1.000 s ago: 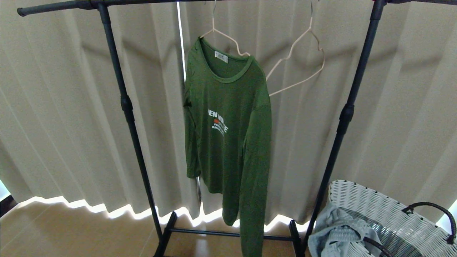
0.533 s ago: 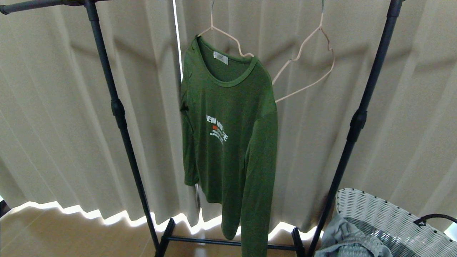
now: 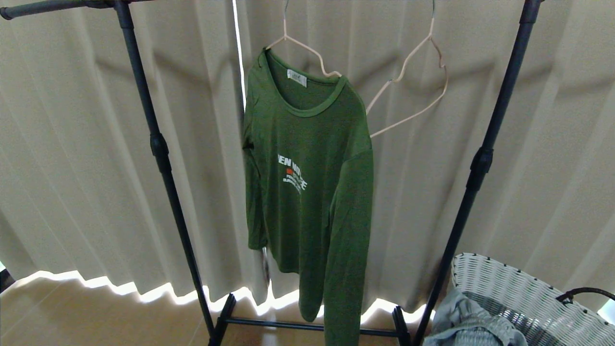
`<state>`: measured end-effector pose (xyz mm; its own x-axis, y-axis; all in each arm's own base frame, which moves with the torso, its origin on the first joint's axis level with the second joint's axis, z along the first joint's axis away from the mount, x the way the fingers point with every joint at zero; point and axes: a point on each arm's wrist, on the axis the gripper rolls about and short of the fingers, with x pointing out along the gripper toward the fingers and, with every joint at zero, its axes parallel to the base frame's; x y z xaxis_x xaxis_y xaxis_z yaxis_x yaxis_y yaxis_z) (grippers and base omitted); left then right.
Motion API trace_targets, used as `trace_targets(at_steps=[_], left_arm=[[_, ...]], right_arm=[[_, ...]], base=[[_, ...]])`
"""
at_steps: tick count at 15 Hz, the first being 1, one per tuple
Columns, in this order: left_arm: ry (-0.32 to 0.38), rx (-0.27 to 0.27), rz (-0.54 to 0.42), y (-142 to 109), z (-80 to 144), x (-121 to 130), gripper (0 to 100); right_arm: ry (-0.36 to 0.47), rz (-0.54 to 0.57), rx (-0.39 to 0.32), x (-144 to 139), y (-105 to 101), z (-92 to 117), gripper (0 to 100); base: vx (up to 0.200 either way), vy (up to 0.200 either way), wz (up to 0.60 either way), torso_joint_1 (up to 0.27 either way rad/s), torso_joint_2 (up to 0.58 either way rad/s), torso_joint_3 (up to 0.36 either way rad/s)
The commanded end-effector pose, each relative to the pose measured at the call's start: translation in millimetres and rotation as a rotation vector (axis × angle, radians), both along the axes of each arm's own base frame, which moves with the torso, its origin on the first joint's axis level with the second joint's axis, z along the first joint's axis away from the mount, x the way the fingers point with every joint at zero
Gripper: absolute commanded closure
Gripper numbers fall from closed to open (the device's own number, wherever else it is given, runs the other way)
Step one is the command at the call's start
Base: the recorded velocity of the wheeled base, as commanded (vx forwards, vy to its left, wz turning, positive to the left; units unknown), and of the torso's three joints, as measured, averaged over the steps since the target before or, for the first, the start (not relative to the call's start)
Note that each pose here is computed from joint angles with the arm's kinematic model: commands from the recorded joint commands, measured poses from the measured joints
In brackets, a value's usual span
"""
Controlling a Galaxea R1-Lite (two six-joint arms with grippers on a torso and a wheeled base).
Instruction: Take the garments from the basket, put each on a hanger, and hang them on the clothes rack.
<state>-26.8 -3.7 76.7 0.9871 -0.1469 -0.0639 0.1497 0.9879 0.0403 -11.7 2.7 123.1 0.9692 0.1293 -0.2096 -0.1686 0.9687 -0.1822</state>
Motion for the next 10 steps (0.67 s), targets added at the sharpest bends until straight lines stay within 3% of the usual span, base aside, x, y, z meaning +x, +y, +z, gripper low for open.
trace_targets(at_steps=[1, 3, 6, 10], left_arm=[[0.0, 0.0, 0.0, 0, 0, 0, 0], [0.0, 0.0, 0.0, 0, 0, 0, 0], [0.0, 0.0, 0.0, 0, 0, 0, 0], [0.0, 0.0, 0.0, 0, 0, 0, 0]], right_arm=[[0.374, -0.032, -0.182, 58, -2, 13, 0], [0.465, -0.023, -0.216, 83, -2, 9, 0], [0.673, 0.041, -0.234, 111, 3, -11, 0], [0.778, 0.083, -0.25, 134, 8, -30, 0]], base=[[0.0, 0.0, 0.0, 0.0, 0.0, 0.0], [0.0, 0.0, 0.0, 0.0, 0.0, 0.0], [0.0, 0.0, 0.0, 0.0, 0.0, 0.0], [0.0, 0.0, 0.0, 0.0, 0.0, 0.0]])
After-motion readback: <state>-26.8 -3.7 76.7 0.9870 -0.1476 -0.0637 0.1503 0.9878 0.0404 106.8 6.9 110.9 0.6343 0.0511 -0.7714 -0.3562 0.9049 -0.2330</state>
